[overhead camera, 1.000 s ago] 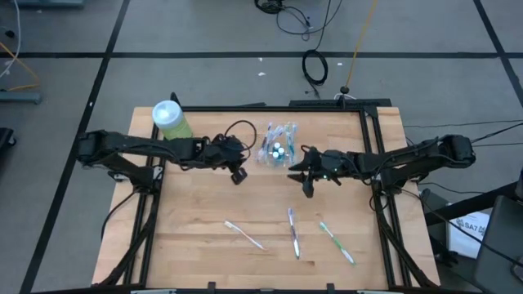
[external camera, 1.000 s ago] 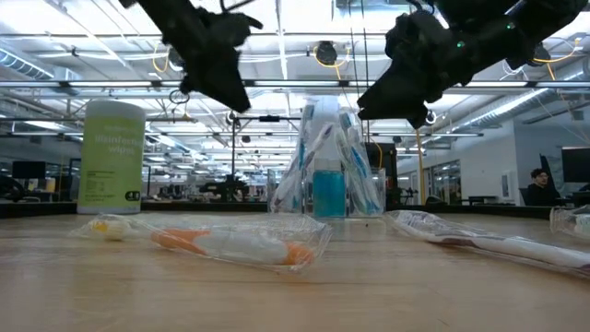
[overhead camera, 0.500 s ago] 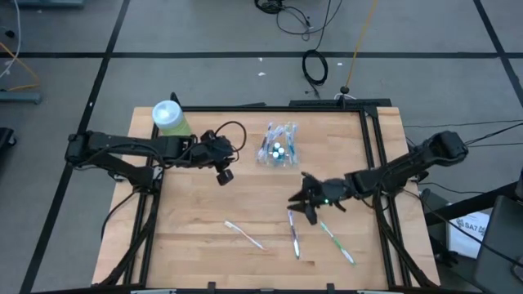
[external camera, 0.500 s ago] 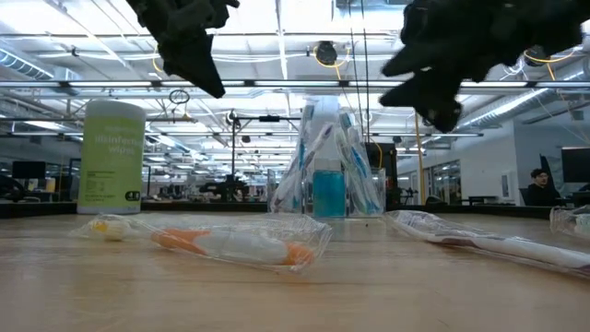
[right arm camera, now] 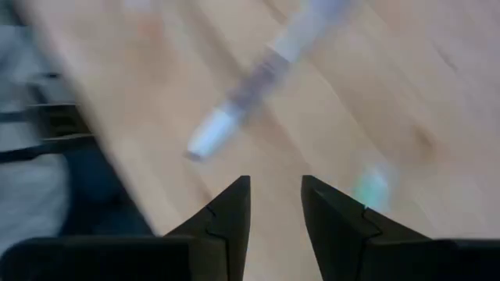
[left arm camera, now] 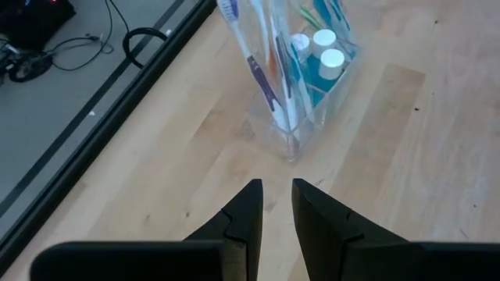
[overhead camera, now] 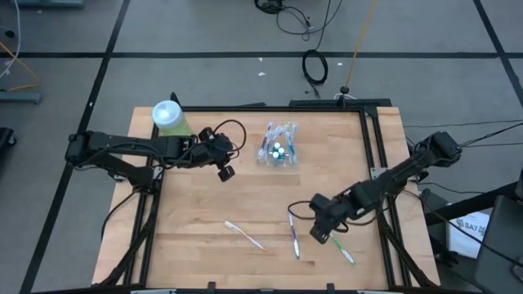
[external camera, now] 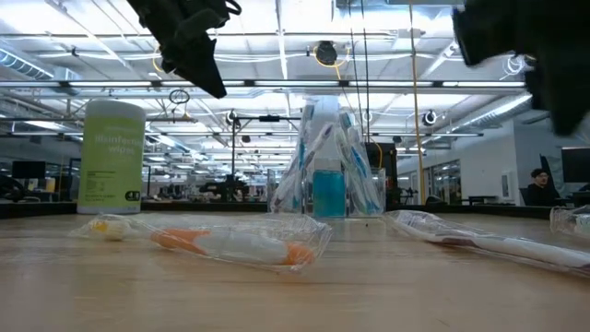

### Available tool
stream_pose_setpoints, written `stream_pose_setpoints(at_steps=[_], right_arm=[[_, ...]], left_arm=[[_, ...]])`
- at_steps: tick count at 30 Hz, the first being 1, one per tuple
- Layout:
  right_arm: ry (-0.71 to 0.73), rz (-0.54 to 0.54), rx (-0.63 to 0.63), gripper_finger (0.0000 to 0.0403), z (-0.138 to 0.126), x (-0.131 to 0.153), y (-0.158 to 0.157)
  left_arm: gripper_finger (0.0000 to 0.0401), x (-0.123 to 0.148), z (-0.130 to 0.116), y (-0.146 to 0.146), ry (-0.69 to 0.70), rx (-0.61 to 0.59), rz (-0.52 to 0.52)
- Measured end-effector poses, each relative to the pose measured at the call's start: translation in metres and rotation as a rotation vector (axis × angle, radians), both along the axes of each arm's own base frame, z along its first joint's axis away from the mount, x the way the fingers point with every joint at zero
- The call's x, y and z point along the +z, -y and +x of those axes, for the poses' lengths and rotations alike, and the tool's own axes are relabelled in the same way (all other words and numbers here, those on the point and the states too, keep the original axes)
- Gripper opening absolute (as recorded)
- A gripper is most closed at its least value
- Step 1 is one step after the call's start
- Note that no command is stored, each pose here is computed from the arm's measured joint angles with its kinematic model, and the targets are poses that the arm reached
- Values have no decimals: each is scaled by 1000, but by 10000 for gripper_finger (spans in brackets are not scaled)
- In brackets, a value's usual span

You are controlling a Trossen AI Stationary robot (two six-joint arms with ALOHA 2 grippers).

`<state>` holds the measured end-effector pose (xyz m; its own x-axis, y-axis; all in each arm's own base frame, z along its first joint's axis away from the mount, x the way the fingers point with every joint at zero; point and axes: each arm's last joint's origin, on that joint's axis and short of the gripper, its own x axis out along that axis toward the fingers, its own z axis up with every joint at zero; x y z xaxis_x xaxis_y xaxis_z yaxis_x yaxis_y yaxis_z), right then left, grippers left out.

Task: Pick & Place toothbrushing station
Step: Put the green toothbrush into the transparent organizer

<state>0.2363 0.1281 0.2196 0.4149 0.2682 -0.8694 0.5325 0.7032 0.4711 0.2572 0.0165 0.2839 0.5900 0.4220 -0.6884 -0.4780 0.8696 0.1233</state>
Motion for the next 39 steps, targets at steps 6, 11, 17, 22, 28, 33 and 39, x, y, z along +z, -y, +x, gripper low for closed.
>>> stream_pose_setpoints(at_steps=[6,11,17,22,28,33,39], right_arm=[[-287,31,-149,119,-28,-22,-6],[-318,27,-187,126,-38,-45,-6],[-227,34,-88,126,-37,-68,-7],[-194,-47,56,126,-37,-85,-9],[-102,-158,127,125,-32,-90,-9],[-55,-210,201,112,-30,-90,-9],[7,-222,262,56,-26,-89,-11]], left_arm=[[79,1,1,0,14,0,3],[79,1,2,0,18,-3,9],[79,1,2,0,19,-2,9],[79,1,2,0,19,-8,2],[79,2,2,0,28,-8,2],[79,2,2,0,28,-8,1],[79,2,2,0,27,-9,2]])
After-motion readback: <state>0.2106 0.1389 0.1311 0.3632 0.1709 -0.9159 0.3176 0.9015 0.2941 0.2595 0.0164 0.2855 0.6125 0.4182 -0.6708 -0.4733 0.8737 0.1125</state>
